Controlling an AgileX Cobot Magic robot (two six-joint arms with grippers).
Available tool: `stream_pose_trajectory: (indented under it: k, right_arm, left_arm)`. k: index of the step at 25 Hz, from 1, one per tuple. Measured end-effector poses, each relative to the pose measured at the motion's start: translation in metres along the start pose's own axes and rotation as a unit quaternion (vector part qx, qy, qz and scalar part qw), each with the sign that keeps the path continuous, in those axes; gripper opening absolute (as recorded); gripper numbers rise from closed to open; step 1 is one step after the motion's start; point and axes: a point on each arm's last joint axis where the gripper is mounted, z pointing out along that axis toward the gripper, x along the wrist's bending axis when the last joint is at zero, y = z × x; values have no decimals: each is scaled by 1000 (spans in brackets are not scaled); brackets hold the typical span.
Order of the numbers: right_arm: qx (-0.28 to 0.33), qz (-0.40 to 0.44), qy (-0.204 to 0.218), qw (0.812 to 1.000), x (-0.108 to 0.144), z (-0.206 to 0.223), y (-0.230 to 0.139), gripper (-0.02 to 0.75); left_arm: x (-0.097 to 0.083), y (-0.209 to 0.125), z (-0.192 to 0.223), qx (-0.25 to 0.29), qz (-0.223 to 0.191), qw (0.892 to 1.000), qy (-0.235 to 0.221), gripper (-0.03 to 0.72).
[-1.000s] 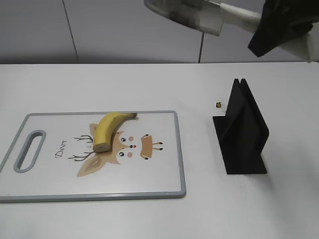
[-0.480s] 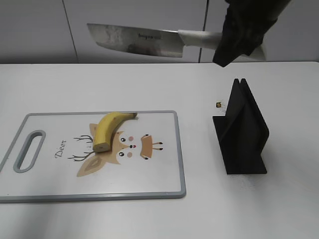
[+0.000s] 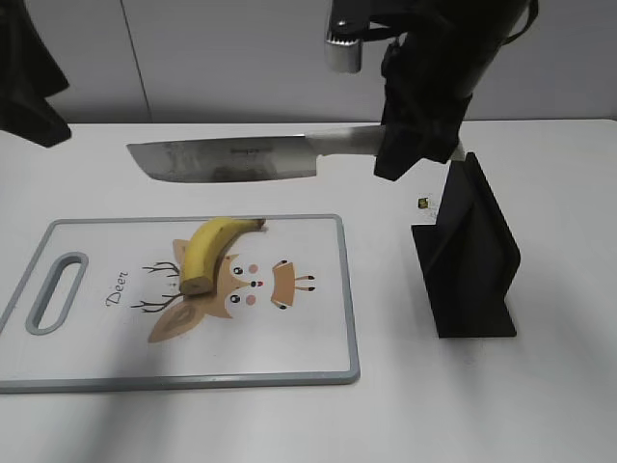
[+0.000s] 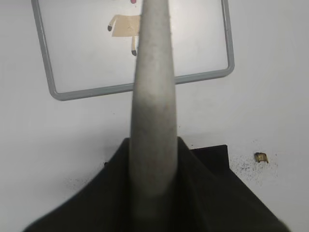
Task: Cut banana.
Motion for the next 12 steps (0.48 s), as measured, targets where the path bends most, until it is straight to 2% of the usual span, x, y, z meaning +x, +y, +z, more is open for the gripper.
stream_pose_trajectory:
  k: [6, 12]
  right_arm:
    - [-5, -65, -26, 998, 13, 16, 26, 159]
    - [-23, -74, -40, 996, 16, 18, 35, 159]
  left_arm:
    - [4, 3, 29, 21, 6, 999, -34, 588]
    - [8, 0, 43, 33, 1, 998, -52, 588]
